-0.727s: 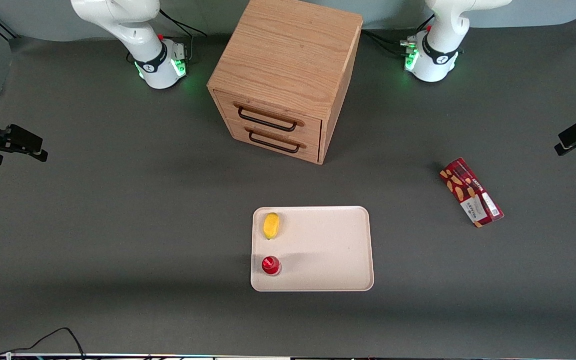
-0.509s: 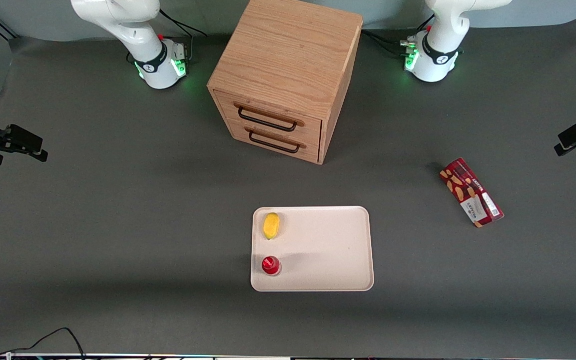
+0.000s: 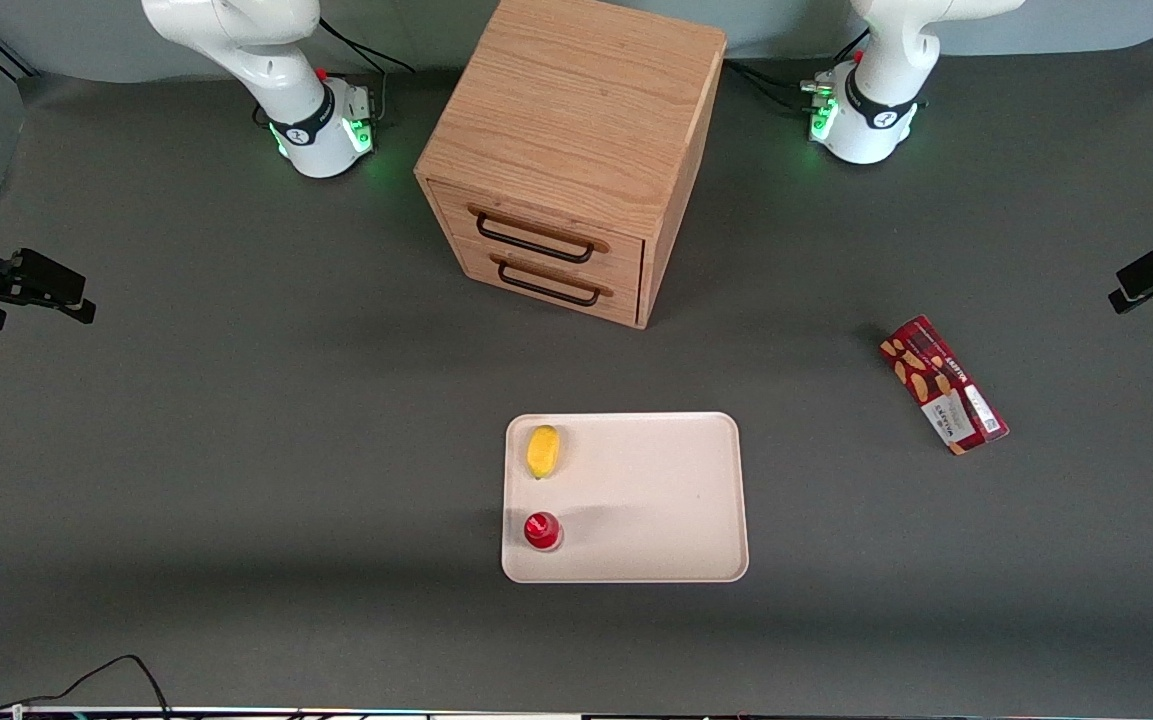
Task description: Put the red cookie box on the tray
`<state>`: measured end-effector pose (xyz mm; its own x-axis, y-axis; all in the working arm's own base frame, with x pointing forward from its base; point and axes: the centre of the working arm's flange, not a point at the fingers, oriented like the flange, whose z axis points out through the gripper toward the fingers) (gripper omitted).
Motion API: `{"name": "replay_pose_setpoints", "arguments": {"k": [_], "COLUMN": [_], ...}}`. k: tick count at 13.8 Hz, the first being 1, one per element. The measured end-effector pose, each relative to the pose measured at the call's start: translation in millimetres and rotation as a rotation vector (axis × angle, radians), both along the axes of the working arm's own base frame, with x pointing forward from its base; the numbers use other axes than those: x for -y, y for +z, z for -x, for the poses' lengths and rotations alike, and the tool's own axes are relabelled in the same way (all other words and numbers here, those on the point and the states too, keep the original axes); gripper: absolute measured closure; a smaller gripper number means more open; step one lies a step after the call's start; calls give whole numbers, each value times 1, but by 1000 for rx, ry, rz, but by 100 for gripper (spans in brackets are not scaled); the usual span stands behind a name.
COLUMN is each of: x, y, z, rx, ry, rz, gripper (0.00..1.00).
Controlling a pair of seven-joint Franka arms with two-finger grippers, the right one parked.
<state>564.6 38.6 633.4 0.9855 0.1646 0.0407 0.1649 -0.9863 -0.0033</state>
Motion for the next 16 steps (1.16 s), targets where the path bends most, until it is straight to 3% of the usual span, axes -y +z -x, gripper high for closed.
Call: {"name": "replay_pose_setpoints", "arguments": {"k": [16], "x": [-4], "y": [0], "z": [0], "rx": [-1], "ry": [12], "rz": [3], "gripper": [0]}}
